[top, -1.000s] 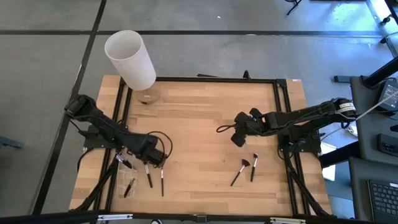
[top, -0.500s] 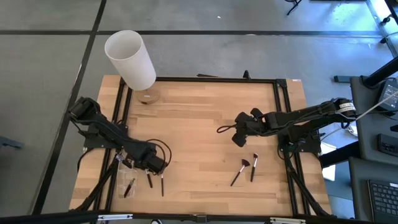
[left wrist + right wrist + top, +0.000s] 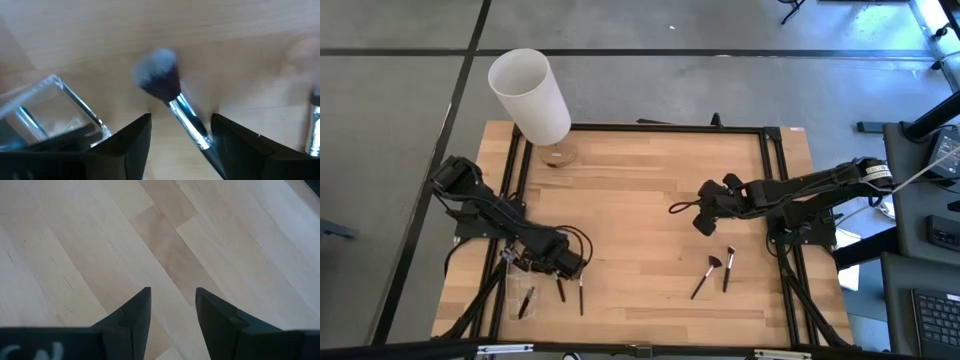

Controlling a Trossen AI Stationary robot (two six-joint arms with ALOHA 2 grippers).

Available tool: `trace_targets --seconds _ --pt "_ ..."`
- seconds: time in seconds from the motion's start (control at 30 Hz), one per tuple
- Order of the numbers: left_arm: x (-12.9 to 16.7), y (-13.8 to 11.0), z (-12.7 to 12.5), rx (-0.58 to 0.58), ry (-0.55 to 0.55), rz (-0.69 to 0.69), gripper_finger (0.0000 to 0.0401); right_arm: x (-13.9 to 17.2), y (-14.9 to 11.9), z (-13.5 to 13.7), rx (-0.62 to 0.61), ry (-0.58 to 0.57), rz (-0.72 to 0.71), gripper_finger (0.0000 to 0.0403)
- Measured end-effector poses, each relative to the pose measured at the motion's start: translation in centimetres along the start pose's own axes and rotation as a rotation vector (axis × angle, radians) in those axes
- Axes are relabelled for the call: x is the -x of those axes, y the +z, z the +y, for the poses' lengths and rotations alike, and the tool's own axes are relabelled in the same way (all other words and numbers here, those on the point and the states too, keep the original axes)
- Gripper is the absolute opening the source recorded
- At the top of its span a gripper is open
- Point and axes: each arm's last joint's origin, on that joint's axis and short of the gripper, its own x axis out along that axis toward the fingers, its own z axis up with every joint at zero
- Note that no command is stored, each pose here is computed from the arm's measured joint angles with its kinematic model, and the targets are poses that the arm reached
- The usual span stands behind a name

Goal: Put items in baskets/containers
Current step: Put the powder brush into the transparent organizer

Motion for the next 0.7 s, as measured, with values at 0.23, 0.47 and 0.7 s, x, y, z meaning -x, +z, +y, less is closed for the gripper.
trace_targets --seconds 0.23,0.47,0.7 --pt "0.1 0.4 -0.2 -0.042 -0.021 -0.024 0.0142 0.0 0.0 0.0 0.0 0.0 0.0 0.0155" --pt "0.1 0.8 -0.3 -0.071 -0.034 -0.078 0.0054 0.0 0.0 0.0 0.0 0.0 0.0 0.0155" --pt "1.5 0.6 -0.4 -0.102 -0.054 -0.261 0.0059 0.0 0.0 0.0 -0.002 0.0 0.0 0.0155"
